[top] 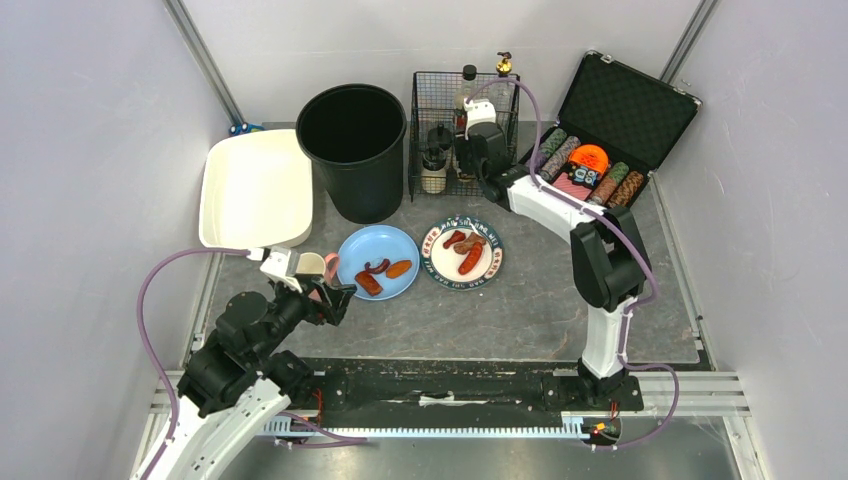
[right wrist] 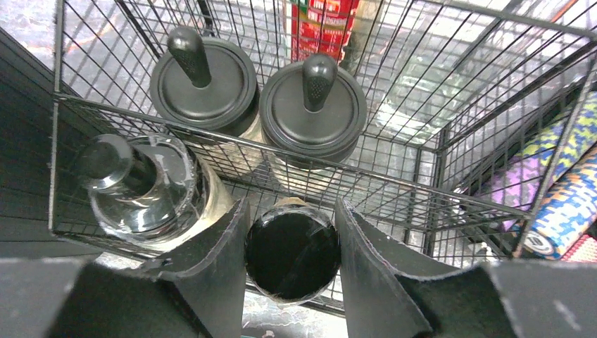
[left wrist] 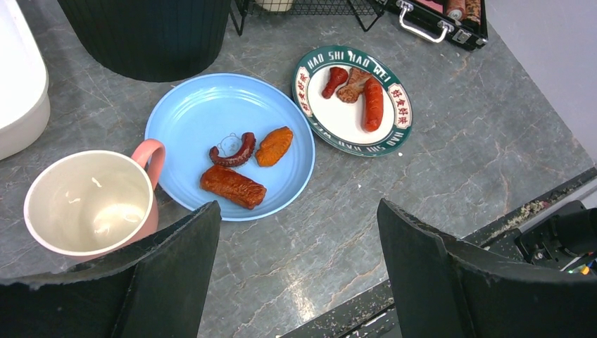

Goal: Clear the kitchen counter

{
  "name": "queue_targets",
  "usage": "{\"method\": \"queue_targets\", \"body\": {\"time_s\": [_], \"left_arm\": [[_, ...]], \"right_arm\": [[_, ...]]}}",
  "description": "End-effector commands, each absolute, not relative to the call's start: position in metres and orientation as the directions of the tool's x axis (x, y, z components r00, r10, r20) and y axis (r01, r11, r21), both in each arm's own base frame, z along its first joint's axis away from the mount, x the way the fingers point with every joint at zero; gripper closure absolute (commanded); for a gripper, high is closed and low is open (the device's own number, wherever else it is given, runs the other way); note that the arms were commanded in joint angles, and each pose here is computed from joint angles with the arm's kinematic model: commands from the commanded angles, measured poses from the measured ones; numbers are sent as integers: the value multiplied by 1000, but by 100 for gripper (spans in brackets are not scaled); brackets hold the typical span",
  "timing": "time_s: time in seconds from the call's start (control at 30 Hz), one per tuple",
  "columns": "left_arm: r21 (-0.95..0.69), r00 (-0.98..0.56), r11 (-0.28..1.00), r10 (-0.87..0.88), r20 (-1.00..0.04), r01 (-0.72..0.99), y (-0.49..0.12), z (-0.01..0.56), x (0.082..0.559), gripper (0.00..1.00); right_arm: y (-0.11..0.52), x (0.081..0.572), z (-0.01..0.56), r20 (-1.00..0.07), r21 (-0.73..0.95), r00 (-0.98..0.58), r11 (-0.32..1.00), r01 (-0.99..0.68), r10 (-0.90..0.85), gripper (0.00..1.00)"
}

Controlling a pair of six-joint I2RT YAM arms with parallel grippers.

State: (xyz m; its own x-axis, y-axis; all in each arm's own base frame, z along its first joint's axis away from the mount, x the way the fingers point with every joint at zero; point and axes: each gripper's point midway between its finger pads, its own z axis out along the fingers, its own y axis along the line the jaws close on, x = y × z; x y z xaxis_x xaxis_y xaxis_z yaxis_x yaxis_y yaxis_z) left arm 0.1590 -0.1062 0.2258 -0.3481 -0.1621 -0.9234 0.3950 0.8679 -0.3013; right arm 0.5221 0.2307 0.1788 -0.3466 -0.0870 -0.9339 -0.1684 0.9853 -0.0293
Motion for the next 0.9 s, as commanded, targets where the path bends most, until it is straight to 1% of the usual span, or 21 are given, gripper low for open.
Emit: {"method": "queue_targets", "body": {"time_s": [0.0,0.17,0.2,0.23,0.33,0.4,0.47,0.53,0.63,0.87], "left_arm": [[-273,-318,875,-147,-937,400,-106,231,165,12],[-272,-321,878,-145,-936,395,-106,230,166,12],[-273,-321,877,-147,-935,394,-106,230,166,12],[-272,-321,878,-146,-936,394,-106,230,166,12],[-271,-323,879,-145,-935,391,-106,230,167,12],[-273,-326,879,-145,-934,390,-106,229,167,12],[-272,-326,880,-145,-934,388,-106,229,167,12],[-273,-327,881,-146,-934,386,-106,229,167,12],[-272,-326,882,-146,-934,384,-105,229,167,12],[-274,-322,883,-151,-935,381,-104,229,167,12]], "right_arm": [[236,540,191,-948,36,-318,985,-166,-19,100],[232,545,179,-940,40,-340,987,-154,-15,91],[233,545,177,-939,39,-345,987,-155,-17,87],[233,546,176,-937,37,-349,987,-153,-19,80],[232,550,174,-933,34,-360,988,-149,-23,65],[231,550,174,-932,34,-361,988,-147,-22,49],[231,550,176,-933,34,-359,988,-149,-22,35],[230,549,182,-936,36,-351,988,-149,-19,27],[229,546,195,-942,42,-335,988,-151,-11,22],[221,525,235,-962,70,-271,984,-166,23,19]]}}
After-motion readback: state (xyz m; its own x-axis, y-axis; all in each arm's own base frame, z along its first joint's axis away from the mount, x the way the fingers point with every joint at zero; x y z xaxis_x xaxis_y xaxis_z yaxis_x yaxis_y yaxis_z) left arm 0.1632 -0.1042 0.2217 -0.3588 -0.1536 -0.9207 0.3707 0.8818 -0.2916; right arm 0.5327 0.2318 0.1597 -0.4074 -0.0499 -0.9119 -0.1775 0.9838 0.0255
